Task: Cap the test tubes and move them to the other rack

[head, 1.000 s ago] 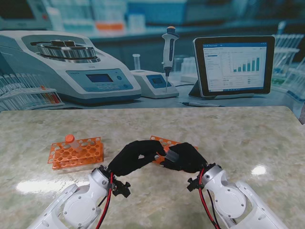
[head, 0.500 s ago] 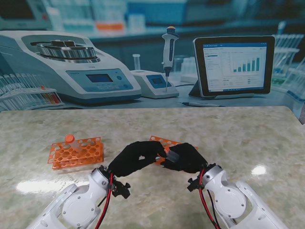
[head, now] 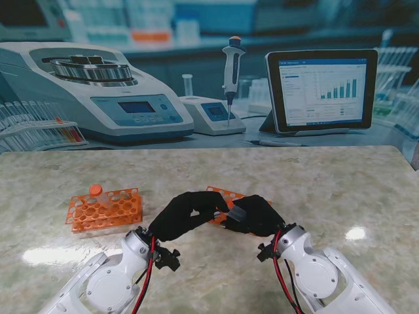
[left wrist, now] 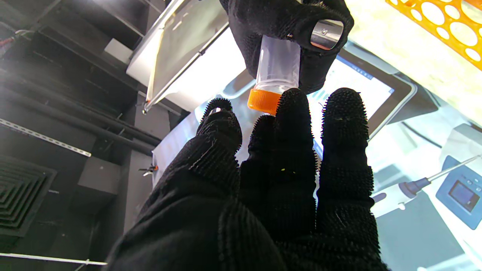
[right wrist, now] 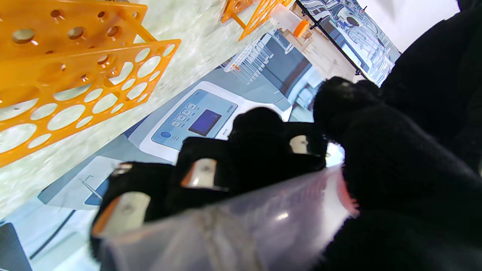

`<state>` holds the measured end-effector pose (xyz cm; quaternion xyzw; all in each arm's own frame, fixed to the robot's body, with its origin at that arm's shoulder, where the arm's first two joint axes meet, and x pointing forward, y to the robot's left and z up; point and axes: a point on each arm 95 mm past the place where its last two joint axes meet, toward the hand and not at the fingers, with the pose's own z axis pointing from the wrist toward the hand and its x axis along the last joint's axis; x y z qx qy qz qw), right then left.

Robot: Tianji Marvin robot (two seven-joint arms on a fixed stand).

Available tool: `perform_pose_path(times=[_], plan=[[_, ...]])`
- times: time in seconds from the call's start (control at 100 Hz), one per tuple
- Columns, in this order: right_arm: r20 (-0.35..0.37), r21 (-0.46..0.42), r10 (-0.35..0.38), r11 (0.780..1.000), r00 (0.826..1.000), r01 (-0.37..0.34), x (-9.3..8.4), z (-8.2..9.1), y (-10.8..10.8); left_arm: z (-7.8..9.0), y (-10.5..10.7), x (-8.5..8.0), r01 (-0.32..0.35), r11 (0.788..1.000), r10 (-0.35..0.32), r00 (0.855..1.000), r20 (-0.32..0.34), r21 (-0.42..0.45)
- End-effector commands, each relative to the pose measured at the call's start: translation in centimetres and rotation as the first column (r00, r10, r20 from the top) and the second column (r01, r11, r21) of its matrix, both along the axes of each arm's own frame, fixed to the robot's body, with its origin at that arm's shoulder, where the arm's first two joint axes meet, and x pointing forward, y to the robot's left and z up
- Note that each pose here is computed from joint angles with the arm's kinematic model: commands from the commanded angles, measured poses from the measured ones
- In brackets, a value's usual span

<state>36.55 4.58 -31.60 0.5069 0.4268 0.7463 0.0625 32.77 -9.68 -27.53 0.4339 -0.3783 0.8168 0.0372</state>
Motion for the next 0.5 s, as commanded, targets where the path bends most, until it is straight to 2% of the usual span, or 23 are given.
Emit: perform_pose_path(times=[0.0,0.49], plan=[[-0.009,0.005,-0.001,1.0,1.0,0.001,-0.16,-0.17,0.18,0.51,-0.27,-0.09,0.005,1.0,-0.005,1.0,0.009,-0.013],[-0.009,0.006,-0.002,1.0,1.0,0.002,-0.19,-0.15,0.12,1.06,-0.01,0.15,-0.01,1.0,0.01,1.0,0.015,0.0]])
